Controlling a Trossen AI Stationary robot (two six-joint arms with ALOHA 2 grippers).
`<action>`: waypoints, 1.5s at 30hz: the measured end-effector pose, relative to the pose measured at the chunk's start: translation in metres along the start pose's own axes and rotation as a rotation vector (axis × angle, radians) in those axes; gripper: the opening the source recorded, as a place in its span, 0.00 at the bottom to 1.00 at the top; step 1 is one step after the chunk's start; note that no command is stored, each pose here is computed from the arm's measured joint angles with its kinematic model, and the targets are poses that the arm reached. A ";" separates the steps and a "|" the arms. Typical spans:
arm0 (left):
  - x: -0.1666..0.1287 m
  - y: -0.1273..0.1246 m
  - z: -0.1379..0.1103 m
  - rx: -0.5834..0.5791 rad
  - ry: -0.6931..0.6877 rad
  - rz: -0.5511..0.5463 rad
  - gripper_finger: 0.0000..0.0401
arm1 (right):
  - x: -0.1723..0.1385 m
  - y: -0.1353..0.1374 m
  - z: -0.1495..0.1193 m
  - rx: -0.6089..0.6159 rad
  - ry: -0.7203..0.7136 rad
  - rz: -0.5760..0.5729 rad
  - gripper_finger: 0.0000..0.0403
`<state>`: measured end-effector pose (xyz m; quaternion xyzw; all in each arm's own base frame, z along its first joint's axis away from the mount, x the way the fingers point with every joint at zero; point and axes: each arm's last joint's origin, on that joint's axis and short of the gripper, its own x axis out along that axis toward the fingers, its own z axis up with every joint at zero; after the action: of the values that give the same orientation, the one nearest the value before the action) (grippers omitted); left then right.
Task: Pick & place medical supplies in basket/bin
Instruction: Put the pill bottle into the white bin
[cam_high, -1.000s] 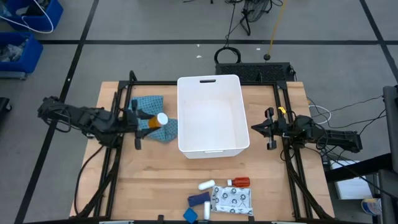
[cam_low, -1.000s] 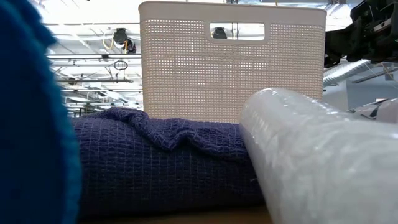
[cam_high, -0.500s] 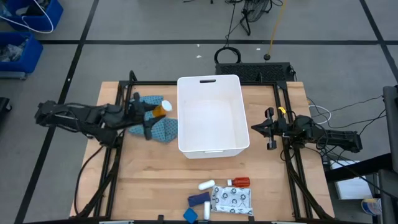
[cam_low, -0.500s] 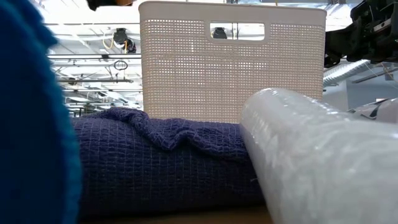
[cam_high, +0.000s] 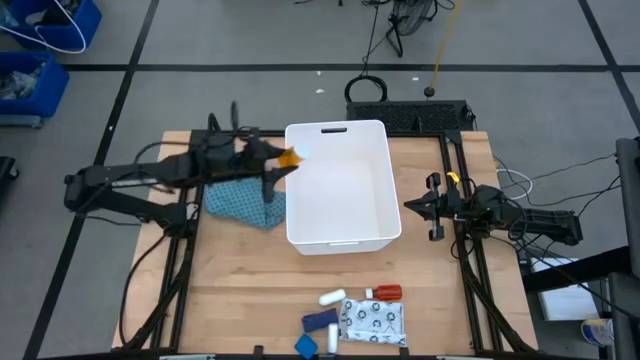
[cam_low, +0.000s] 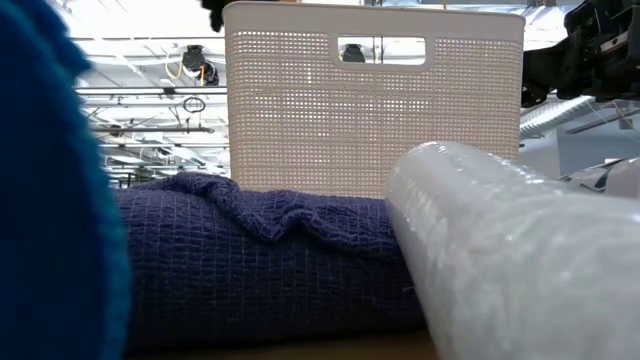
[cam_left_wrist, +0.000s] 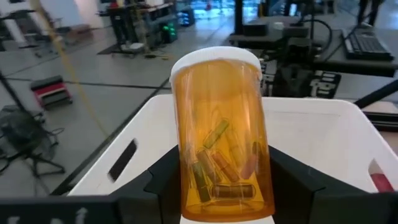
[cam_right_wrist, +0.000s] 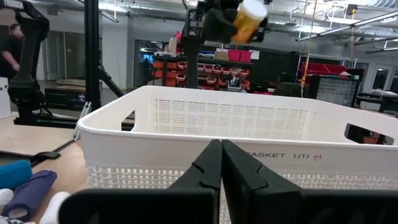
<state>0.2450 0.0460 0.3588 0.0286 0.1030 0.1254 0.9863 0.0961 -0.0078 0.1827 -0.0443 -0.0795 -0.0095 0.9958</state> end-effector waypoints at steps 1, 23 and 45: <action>0.006 0.002 0.006 0.009 -0.004 -0.012 0.44 | 0.000 0.000 0.000 -0.001 0.000 0.000 0.00; 0.103 0.044 0.079 0.116 0.072 -0.092 0.46 | 0.000 0.000 0.000 -0.019 -0.001 0.001 0.00; 0.200 0.058 0.021 0.175 0.600 -0.326 0.44 | 0.000 0.000 0.000 -0.045 -0.002 0.001 0.00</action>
<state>0.4253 0.1518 0.3453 0.0578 0.4018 -0.0400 0.9130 0.0961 -0.0077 0.1829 -0.0668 -0.0804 -0.0108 0.9945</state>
